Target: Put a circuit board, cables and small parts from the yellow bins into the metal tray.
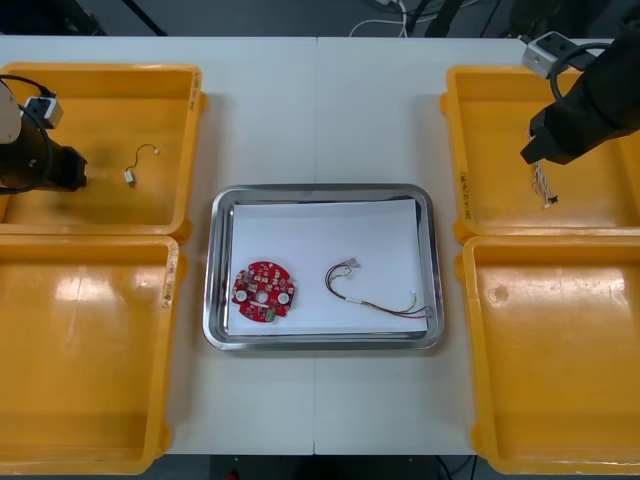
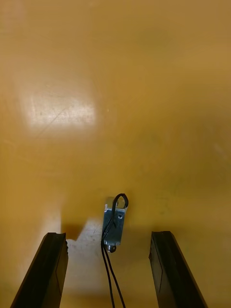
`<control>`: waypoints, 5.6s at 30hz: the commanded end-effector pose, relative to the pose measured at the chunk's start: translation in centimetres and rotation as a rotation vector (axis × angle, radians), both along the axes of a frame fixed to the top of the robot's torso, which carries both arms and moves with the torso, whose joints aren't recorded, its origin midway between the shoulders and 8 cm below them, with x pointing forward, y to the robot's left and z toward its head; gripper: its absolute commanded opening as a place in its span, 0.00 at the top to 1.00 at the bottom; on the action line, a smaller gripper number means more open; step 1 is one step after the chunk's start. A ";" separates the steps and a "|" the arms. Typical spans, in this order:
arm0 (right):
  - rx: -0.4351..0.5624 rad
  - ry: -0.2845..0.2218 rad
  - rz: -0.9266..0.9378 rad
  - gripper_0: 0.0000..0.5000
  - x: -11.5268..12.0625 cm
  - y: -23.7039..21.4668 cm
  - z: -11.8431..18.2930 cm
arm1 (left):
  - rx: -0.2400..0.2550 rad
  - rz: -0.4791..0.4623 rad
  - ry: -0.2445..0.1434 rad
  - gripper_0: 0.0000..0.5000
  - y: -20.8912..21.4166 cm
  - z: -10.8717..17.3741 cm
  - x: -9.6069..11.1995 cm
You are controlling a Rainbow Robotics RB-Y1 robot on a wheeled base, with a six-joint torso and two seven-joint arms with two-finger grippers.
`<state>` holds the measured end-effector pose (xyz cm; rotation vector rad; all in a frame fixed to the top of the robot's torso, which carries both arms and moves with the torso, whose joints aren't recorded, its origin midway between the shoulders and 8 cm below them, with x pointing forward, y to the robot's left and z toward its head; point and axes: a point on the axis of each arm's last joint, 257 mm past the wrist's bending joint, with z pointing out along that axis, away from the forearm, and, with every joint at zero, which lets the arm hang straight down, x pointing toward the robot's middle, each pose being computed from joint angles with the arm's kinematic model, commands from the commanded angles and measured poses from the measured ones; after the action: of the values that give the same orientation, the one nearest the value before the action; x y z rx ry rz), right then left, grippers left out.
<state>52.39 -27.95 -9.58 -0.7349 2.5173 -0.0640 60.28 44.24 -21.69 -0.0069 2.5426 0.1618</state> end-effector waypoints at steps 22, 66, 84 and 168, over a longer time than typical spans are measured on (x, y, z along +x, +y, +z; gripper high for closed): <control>0.114 -0.046 -0.310 0.00 3.4 -7.2 4.1 | 0.058 -0.073 -0.097 1.00 0.1 3.6 2.6; 0.238 -0.138 -0.482 0.00 13.7 -7.1 -2.8 | 0.120 -0.065 0.099 1.00 -3.5 11.0 -8.8; 0.232 -0.088 -0.502 0.00 13.3 -6.9 -7.5 | -0.024 -0.065 -0.031 1.00 -13.2 12.4 -10.1; 0.077 0.072 -0.410 1.00 3.1 -7.2 1.4 | -0.044 -0.303 0.116 0.47 -34.6 -1.5 -8.4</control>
<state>55.96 -33.73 -10.16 -0.2063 2.7375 -0.0518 50.88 12.04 -25.47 0.3771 2.6770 0.0206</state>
